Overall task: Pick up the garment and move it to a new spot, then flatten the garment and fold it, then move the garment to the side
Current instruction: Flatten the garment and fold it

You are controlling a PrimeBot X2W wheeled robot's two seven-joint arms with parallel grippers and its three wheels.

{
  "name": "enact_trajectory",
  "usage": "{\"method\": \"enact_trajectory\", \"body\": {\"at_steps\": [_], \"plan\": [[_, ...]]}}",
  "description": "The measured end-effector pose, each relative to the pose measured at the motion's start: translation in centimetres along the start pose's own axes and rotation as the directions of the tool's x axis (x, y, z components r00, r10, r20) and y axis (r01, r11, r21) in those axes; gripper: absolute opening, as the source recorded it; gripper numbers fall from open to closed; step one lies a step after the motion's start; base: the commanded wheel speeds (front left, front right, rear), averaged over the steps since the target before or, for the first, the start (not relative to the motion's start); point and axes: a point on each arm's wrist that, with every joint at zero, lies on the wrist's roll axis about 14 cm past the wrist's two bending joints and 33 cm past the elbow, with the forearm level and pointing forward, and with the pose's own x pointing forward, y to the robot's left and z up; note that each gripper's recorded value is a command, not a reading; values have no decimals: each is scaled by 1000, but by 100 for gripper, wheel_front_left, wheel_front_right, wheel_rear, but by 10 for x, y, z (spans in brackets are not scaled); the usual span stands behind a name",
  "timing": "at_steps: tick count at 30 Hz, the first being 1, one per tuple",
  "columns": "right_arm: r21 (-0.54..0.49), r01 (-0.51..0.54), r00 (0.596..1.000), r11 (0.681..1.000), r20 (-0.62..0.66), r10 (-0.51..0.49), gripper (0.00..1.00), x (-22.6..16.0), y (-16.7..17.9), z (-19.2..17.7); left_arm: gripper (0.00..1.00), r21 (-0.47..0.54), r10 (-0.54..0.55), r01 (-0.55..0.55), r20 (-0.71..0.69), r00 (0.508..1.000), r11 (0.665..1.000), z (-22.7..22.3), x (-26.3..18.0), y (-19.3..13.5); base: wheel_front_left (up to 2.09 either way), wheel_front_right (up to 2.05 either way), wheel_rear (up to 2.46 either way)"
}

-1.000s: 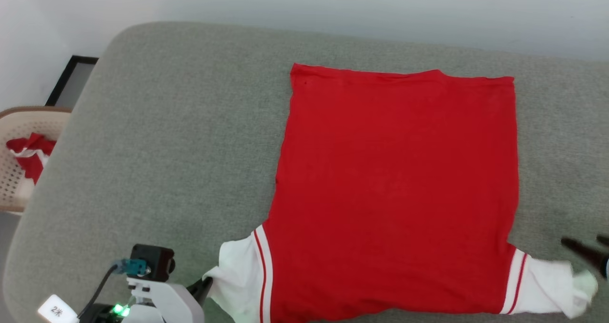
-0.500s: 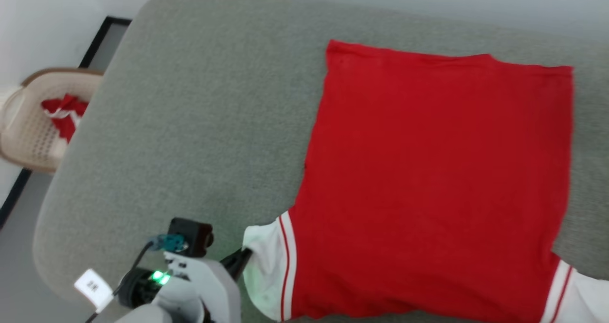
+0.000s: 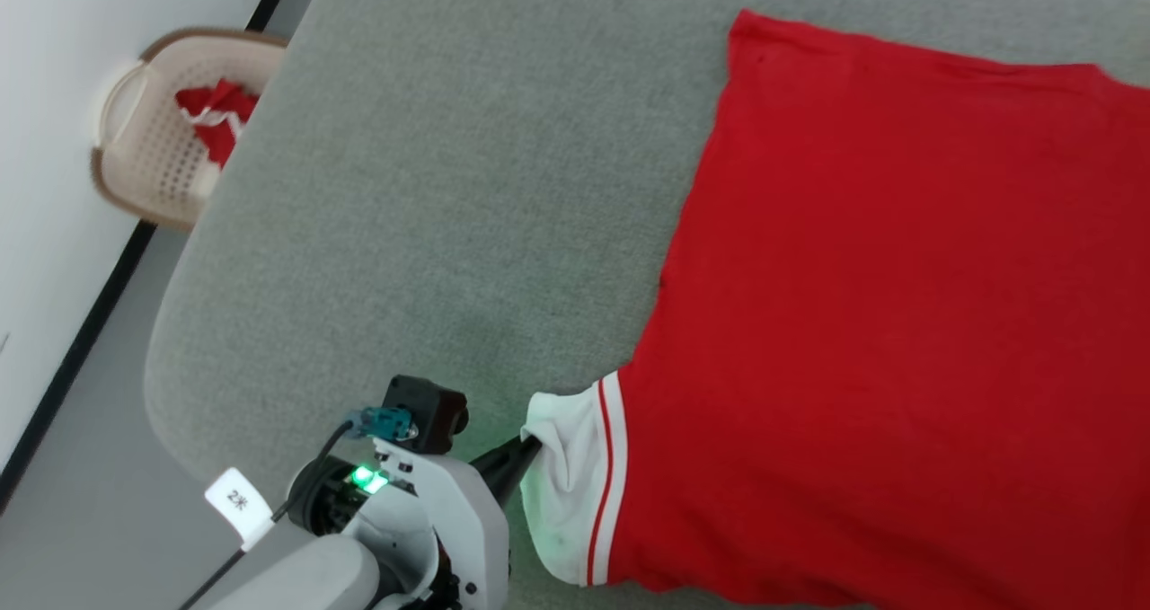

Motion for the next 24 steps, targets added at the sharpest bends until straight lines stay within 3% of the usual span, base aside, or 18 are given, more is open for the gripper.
{"method": "enact_trajectory", "body": {"at_steps": [8, 9, 10, 24], "plan": [[25, 20, 989, 999, -150, -16, 100, 38, 1, -23, 0, -24, 30, -31, -28, 999, 999, -9, 7, 11, 0, 0, 0], [22, 19, 986, 1000, -166, -15, 40, 40, 3, -23, 0, -27, 35, -36, -31, 999, 999, -10, 7, 12, 0, 0, 0], [12, 18, 985, 1000, -174, -15, 0, 42, 4, -24, 0, -30, 36, -37, -32, 999, 999, -11, 8, 13, 0, 0, 0], [-31, -9, 985, 999, -171, 3, 0, 17, 9, -25, 0, -28, 52, -52, -4, 999, 998, -4, 9, 26, 0, 0, 0]]}}
